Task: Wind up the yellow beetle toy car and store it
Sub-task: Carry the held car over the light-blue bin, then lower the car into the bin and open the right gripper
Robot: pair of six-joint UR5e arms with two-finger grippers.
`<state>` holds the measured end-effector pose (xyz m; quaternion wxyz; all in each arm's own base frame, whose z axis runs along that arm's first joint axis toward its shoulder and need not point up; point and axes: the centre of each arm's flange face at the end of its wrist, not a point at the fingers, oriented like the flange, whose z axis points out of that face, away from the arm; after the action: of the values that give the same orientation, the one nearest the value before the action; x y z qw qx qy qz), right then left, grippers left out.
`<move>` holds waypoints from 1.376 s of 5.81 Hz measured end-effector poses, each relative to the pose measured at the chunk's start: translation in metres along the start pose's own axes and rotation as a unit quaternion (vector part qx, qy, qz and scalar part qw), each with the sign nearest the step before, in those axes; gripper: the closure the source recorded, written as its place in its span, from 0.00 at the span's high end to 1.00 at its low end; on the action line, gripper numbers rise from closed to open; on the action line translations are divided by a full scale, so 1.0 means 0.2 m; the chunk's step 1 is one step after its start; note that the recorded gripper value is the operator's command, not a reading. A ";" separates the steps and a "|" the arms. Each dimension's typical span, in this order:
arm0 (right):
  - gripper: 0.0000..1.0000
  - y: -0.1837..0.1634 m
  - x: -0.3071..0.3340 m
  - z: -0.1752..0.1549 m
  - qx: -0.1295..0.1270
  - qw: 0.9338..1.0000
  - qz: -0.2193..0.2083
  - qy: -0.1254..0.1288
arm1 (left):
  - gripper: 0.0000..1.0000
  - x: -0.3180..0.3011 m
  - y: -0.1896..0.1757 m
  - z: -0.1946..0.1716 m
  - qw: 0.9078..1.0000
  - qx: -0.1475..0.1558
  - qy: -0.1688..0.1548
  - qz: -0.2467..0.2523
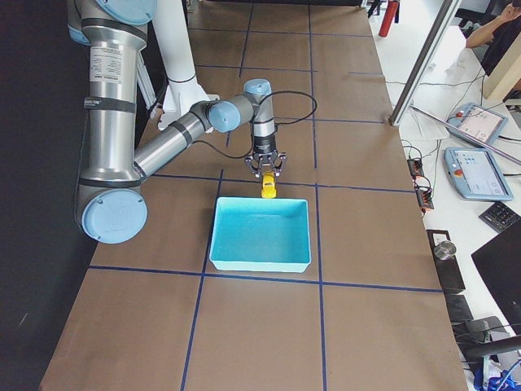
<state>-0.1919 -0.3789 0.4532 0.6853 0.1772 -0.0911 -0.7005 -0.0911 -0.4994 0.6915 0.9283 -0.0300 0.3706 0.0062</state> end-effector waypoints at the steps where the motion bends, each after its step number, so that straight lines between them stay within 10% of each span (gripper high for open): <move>1: 0.00 0.10 -0.03 0.15 0.000 1.000 -0.006 0.001 | 1.00 0.00 0.00 0.00 1.000 0.000 0.000 0.000; 8: 0.00 0.36 -0.11 0.65 0.005 0.999 0.010 -0.032 | 1.00 0.00 0.00 0.00 1.000 -0.001 0.000 -0.001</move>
<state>-0.1742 -0.3750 0.6019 0.6881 0.1567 -0.1181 -0.6985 -0.0911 -0.4992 0.6916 0.9283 -0.0308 0.3706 0.0057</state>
